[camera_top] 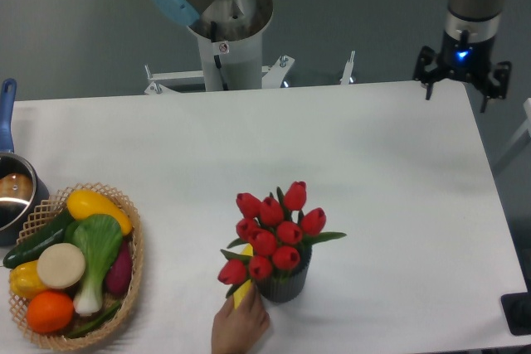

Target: Pick up the flowers from the vase

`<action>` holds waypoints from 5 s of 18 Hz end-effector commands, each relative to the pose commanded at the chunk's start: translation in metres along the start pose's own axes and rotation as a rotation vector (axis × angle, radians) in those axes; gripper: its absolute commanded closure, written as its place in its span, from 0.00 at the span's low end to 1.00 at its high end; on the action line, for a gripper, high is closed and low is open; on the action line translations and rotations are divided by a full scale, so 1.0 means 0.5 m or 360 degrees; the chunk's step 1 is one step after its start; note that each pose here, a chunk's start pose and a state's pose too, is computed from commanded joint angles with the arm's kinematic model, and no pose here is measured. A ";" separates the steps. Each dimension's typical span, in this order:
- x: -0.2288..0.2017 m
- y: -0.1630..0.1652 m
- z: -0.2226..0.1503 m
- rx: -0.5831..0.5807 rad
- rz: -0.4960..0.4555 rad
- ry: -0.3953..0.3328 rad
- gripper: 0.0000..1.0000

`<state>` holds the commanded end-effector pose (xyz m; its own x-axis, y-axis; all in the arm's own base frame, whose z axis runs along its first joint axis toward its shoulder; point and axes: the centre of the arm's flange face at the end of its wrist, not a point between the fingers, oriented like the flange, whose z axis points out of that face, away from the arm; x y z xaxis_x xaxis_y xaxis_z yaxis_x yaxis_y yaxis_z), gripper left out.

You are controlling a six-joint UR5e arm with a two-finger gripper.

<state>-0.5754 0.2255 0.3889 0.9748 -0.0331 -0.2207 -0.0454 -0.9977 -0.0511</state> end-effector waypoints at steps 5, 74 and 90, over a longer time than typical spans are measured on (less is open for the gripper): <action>0.013 -0.016 0.020 0.0071 -0.0007 0.0039 0.00; 0.156 -0.446 -0.123 0.1658 -0.0275 0.0543 1.00; 0.075 -0.425 -0.236 0.1788 -0.0458 0.0578 1.00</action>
<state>-0.5033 0.4291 0.5062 0.9767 -0.0137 0.2142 0.1942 -0.3695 -0.9087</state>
